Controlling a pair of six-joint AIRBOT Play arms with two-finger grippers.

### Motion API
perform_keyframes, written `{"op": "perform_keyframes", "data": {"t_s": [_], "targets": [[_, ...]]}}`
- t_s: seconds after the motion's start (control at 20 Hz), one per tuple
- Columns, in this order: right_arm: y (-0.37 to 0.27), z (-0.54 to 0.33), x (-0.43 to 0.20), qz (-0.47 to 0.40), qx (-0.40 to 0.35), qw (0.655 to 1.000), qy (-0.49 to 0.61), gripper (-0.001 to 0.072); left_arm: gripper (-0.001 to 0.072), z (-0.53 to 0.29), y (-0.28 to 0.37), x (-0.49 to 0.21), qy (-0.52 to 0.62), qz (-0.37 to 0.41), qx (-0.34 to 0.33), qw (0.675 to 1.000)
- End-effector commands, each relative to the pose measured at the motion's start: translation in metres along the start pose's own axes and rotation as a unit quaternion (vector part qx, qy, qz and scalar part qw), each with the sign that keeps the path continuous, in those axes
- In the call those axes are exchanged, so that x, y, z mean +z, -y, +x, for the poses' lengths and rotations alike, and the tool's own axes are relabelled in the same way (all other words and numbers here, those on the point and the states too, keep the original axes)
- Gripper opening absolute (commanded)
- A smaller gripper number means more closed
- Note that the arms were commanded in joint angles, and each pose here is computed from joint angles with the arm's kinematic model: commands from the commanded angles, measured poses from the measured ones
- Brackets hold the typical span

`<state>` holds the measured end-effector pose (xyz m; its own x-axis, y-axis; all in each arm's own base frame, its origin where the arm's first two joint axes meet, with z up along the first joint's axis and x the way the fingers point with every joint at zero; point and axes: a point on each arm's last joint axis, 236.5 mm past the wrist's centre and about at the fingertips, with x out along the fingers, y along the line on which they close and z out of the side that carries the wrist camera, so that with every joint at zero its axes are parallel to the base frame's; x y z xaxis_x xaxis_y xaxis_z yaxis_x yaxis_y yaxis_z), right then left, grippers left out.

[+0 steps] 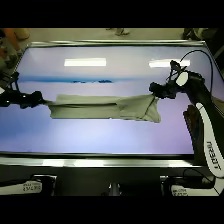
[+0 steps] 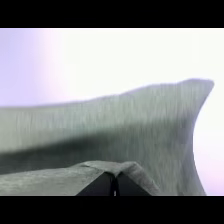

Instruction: Fold the shirts.

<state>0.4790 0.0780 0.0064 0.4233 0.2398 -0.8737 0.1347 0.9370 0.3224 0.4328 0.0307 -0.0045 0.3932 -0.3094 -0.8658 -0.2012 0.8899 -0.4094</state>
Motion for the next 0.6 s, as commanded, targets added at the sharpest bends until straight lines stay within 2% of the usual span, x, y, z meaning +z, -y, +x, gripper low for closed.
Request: {"op": "perform_keyframes", "data": {"t_s": [0.0, 0.1, 0.15, 0.2, 0.25, 0.3, 0.4, 0.55], "targets": [[0.010, 0.043, 0.011, 0.028, -0.011, 1.000, -0.009, 0.0022, 0.0027, 0.045, 0.002, 0.020, -0.025, -0.013, -0.017, 0.999], [0.020, 0.063, -0.013, 0.060, -0.025, 0.996, -0.060, 0.0023, 0.0030, 0.070, 0.008, 0.018, -0.045, -0.012, -0.024, 0.999], [0.023, 0.072, -0.024, 0.068, -0.027, 0.994, -0.082, 0.0028, 0.0077, 0.081, 0.011, 0.015, -0.053, -0.011, -0.026, 0.998], [0.022, 0.076, -0.027, 0.072, -0.024, 0.993, -0.089, 0.0120, 0.0257, 0.089, 0.014, 0.012, -0.059, -0.007, -0.027, 0.998], [0.022, 0.075, -0.029, 0.067, -0.021, 0.993, -0.095, 0.0421, 0.0557, 0.091, 0.016, 0.012, -0.060, -0.004, -0.026, 0.998], [0.025, 0.067, -0.030, 0.051, -0.018, 0.993, -0.106, 0.0676, 0.0714, 0.087, 0.016, 0.016, -0.056, 0.000, -0.024, 0.998], [0.050, 0.048, -0.036, 0.041, -0.023, 0.989, -0.142, 0.0715, 0.0720, 0.069, 0.009, 0.029, -0.044, 0.009, -0.014, 0.999], [0.081, 0.036, -0.058, 0.082, -0.002, 0.976, -0.200, 0.0720, 0.0720, 0.037, 0.012, 0.041, -0.030, 0.013, -0.018, 0.999]]}}
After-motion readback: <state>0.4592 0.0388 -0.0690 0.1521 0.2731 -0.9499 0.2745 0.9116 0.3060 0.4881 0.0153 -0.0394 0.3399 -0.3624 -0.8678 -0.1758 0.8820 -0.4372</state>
